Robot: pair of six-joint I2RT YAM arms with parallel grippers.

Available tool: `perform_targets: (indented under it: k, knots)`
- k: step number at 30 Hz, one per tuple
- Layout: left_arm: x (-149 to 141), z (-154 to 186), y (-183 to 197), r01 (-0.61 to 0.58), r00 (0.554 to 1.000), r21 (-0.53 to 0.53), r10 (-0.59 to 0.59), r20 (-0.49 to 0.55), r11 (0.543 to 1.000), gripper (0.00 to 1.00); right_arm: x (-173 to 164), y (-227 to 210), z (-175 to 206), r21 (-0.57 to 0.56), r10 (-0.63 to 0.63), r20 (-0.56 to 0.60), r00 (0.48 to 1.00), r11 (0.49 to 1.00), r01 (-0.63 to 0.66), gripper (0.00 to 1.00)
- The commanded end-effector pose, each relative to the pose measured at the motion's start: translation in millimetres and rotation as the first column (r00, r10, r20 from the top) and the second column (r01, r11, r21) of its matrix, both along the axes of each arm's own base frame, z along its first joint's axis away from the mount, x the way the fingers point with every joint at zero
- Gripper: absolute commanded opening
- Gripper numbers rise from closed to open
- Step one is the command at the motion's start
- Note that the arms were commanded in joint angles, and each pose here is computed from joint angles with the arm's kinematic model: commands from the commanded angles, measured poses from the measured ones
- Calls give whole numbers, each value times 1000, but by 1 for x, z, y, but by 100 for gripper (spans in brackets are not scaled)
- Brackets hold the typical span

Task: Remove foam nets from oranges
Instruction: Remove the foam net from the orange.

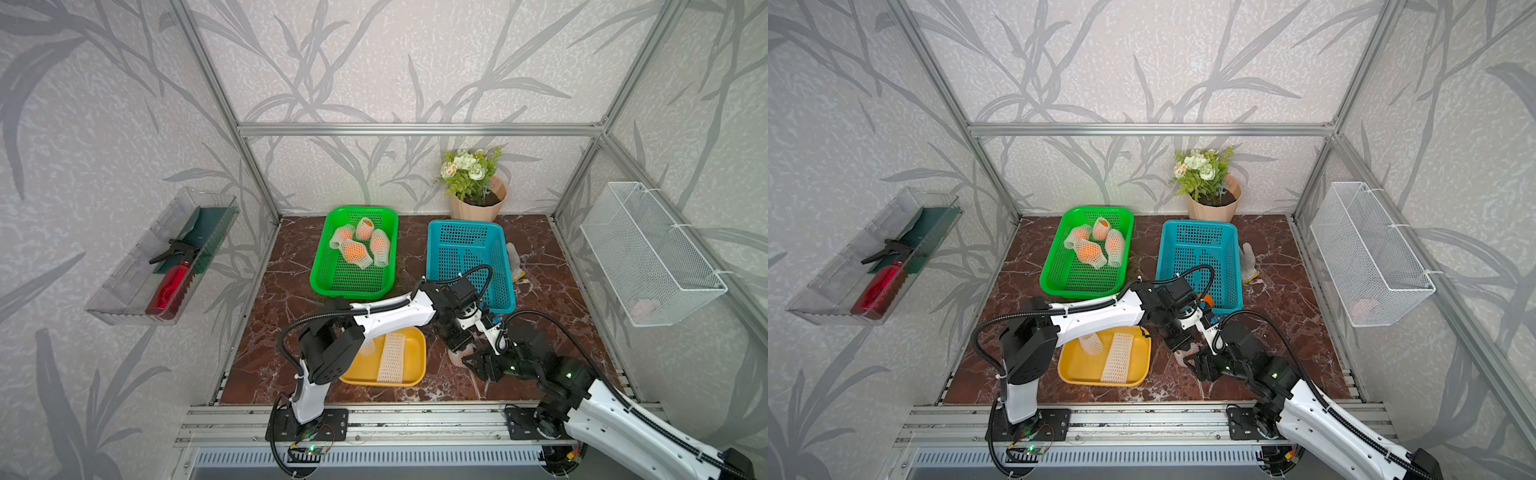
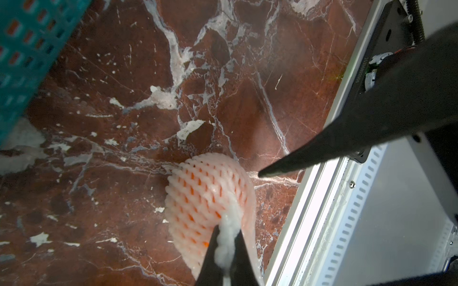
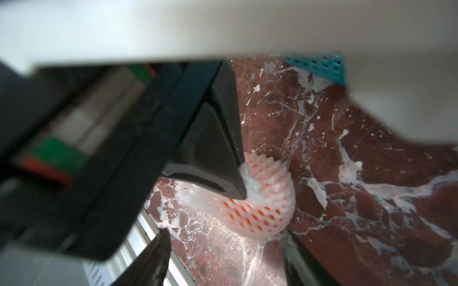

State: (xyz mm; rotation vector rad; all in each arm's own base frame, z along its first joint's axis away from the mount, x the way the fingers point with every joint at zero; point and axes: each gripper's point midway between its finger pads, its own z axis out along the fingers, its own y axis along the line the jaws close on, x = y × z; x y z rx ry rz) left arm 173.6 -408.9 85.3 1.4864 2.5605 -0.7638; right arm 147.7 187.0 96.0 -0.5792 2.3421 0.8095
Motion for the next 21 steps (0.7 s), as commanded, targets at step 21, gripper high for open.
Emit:
perform_targets:
  k: [21]
  knots:
    - [3,0,2,-112,964,-63,93,-250,992,0,14,-2,-18,18,-94,189,977,996,92,70]
